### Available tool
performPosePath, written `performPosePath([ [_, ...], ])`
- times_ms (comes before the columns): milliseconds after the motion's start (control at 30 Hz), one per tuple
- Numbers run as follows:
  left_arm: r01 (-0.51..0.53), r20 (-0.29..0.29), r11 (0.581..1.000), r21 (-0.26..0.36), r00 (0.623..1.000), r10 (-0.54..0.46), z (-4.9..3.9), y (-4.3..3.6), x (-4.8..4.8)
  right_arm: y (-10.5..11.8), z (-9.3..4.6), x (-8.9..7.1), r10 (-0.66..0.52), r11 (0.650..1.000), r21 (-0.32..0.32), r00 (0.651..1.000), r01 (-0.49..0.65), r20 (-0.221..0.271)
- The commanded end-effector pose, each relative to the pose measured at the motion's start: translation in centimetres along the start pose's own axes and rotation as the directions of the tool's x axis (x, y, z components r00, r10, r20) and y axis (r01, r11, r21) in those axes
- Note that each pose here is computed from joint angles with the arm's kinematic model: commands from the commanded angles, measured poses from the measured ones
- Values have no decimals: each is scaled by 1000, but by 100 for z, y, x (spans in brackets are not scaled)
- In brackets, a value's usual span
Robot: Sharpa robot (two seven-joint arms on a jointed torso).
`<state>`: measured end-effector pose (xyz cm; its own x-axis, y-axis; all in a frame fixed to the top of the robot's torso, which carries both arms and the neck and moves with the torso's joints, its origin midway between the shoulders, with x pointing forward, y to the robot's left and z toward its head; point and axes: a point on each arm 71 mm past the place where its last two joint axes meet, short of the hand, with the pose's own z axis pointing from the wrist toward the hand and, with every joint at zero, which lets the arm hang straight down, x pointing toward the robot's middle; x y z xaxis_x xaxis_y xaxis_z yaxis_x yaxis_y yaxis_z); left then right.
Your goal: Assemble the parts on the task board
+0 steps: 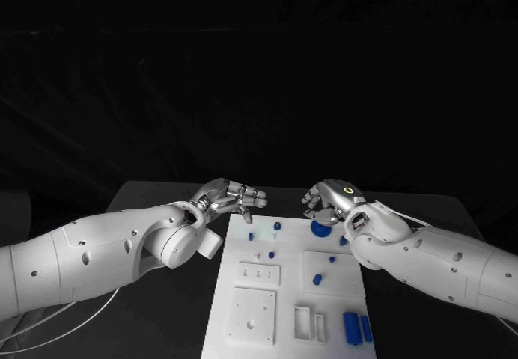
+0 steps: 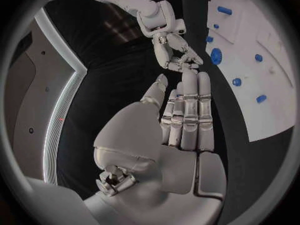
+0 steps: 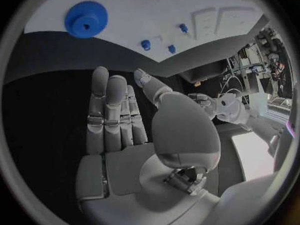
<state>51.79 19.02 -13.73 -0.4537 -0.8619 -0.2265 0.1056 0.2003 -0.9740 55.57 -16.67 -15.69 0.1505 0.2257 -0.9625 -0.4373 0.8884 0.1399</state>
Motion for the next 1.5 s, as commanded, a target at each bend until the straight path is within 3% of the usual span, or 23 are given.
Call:
performPosePath([
  [33,-2,-3,1000,9,1000,2,6,-11,-10,-106,-38,0,38,999,25,997,-37,-65],
  [233,-3,-1,1000,9,1000,3,7,-4,-25,-313,-97,-2,26,998,58,990,-18,-141],
  [533,-3,-4,1000,7,1000,3,12,1,-25,-462,-81,44,-14,996,88,979,33,-206],
  [1133,0,-18,1000,6,1000,0,25,-2,11,-499,-33,334,-31,990,119,953,69,-301],
  [1500,2,-22,1000,6,1000,-1,23,-5,23,-515,-40,414,-39,988,128,951,81,-305],
])
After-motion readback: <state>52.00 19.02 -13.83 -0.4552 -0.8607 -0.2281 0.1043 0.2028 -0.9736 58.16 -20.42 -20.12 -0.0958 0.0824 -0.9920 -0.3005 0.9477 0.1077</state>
